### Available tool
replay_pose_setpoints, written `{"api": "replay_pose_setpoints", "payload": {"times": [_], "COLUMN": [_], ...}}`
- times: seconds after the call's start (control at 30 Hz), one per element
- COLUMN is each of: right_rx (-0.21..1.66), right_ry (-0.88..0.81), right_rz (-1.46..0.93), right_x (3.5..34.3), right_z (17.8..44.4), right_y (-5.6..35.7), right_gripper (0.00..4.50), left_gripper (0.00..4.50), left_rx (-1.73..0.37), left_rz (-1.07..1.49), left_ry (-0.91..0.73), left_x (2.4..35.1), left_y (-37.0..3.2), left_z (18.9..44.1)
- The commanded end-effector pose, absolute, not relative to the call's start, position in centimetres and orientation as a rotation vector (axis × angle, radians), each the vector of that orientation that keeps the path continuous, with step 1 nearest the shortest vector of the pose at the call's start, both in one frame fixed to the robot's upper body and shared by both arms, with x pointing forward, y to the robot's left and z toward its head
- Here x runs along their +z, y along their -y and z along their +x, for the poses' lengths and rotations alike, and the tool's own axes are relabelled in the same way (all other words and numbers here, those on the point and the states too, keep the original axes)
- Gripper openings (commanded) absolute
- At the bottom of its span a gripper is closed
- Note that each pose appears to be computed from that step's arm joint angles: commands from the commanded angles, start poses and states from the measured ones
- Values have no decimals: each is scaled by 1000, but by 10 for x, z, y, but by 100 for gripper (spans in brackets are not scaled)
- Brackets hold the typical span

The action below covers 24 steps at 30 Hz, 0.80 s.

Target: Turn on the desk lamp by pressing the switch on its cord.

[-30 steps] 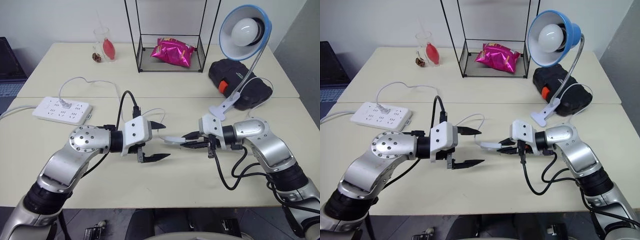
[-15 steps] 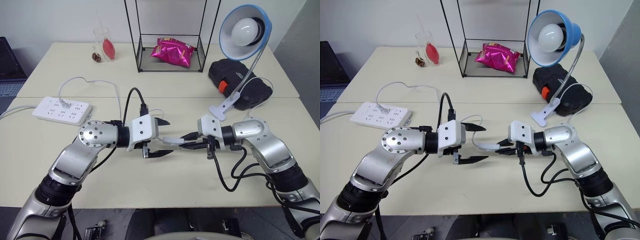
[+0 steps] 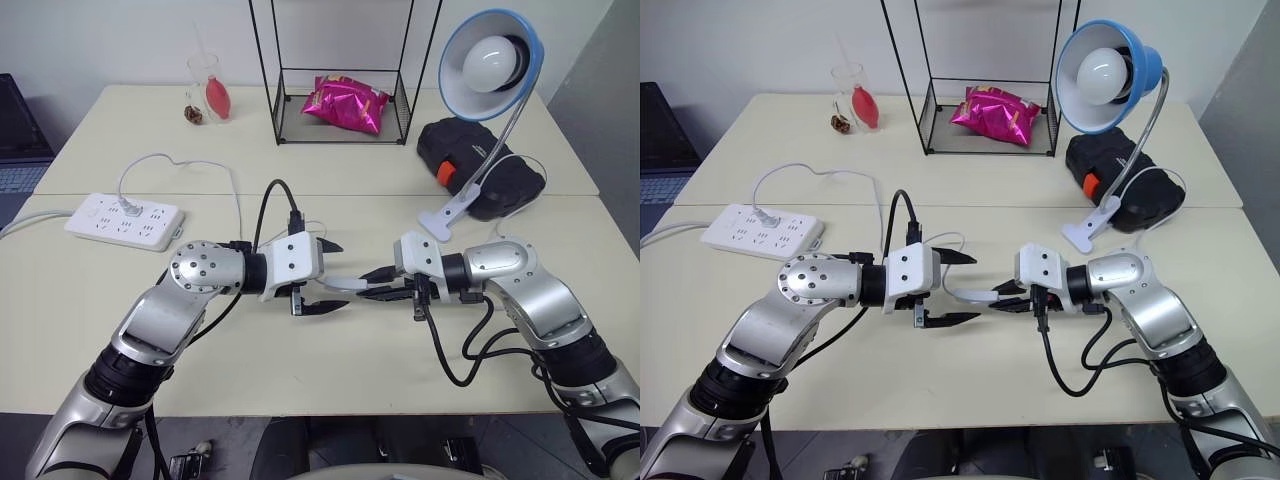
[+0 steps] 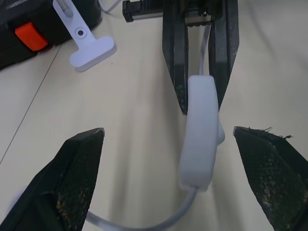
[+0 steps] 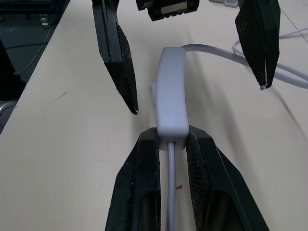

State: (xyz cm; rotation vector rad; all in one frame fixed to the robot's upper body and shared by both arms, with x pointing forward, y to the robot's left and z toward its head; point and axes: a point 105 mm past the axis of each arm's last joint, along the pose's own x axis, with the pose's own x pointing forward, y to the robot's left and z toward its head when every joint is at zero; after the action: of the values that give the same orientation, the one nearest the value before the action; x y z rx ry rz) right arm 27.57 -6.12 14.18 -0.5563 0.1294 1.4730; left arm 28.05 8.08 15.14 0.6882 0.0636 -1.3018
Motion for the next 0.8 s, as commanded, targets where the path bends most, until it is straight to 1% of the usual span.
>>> {"api": "replay_pose_setpoints", "payload": {"times": [0.03,0.1,0.17,0.2,0.23,0.37,0.5,0.63,0.7,0.8], "right_rx": [1497,1498,1499,1499,1500,1502,1504,1507,1508,1509], "right_ry": [-80,-79,-78,-78,-78,-77,-76,-75,-75,-73], "right_rz": [-553,-552,-551,-550,-549,-546,-546,-546,-546,-546], "right_x": [151,152,152,152,152,152,152,153,153,154], "right_z": [269,269,269,268,268,268,267,267,267,267], "right_y": [55,54,54,54,54,53,53,53,53,53], "right_gripper": [40,40,40,40,40,40,40,40,40,40], "left_gripper": [450,413,388,359,346,259,191,108,82,66], "left_rx": [-1319,-1319,-1319,-1318,-1319,-1332,-1334,-1331,-1325,-1317], "left_rz": [702,694,685,682,680,675,668,666,661,655], "left_ry": [-34,-35,-34,-32,-31,-26,-16,-18,-29,-44], "left_x": [155,153,153,153,152,151,154,155,154,152], "left_y": [-76,-76,-75,-74,-74,-69,-65,-67,-71,-76], "left_z": [279,280,281,281,281,276,271,268,269,269]}}
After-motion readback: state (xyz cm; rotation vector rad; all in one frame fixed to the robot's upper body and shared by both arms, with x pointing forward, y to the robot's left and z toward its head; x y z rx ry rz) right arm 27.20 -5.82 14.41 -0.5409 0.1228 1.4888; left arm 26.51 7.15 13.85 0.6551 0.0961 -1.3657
